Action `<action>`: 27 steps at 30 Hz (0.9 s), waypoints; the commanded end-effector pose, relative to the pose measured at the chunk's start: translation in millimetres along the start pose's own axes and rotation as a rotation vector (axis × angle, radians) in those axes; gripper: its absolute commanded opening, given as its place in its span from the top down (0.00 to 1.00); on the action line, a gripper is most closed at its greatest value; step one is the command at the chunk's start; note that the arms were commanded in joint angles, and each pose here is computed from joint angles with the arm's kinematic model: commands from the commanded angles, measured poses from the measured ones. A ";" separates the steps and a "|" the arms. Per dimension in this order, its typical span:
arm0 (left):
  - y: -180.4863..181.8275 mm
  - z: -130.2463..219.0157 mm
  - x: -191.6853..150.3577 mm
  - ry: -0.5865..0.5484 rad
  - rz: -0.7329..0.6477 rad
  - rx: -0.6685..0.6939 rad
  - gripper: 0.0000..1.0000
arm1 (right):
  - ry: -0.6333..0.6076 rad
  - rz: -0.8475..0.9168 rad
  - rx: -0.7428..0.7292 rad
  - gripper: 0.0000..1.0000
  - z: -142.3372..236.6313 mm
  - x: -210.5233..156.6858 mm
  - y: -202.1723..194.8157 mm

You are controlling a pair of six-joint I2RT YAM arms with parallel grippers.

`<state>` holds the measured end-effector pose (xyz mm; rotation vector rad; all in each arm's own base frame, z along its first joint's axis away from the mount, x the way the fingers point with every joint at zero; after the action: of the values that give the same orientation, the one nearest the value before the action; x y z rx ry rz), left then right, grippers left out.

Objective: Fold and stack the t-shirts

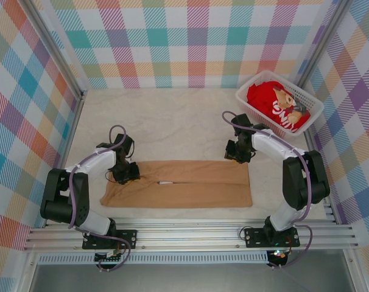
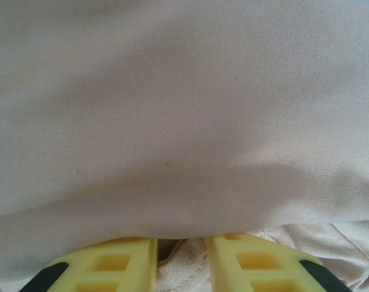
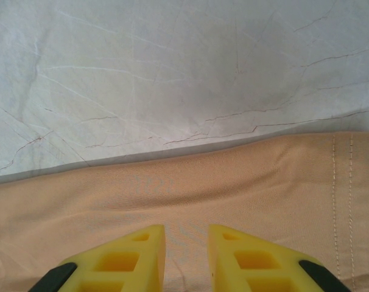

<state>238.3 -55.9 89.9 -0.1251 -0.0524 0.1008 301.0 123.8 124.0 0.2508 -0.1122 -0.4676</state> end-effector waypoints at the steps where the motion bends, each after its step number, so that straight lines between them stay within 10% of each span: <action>1: -1.7 -1.6 -2.3 0.008 -0.001 -0.010 0.79 | 0.012 -0.003 0.005 0.75 -1.1 -3.2 -0.1; 20: -19.8 5.5 -64.5 0.086 0.097 0.010 0.98 | 0.015 -0.009 0.008 0.76 -4.3 -1.5 2.0; 27: -23.7 27.6 -75.6 0.037 0.115 -0.020 0.63 | 0.016 -0.010 0.002 0.76 -4.4 -1.9 0.3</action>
<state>170.7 -83.8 100.8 -0.1335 0.0082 0.1799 302.9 124.5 123.5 0.2555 -0.1185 -0.4706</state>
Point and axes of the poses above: each hand's point on the last joint's axis, 136 mm out from that joint toward the fingers, its own z axis back along the fingers, its own y axis along the line the jaws close on, x = y × z, the point moved 6 cm from there along z, back along the fingers, and after that the axes turned 12 degrees about -z, right-handed, at the moved point
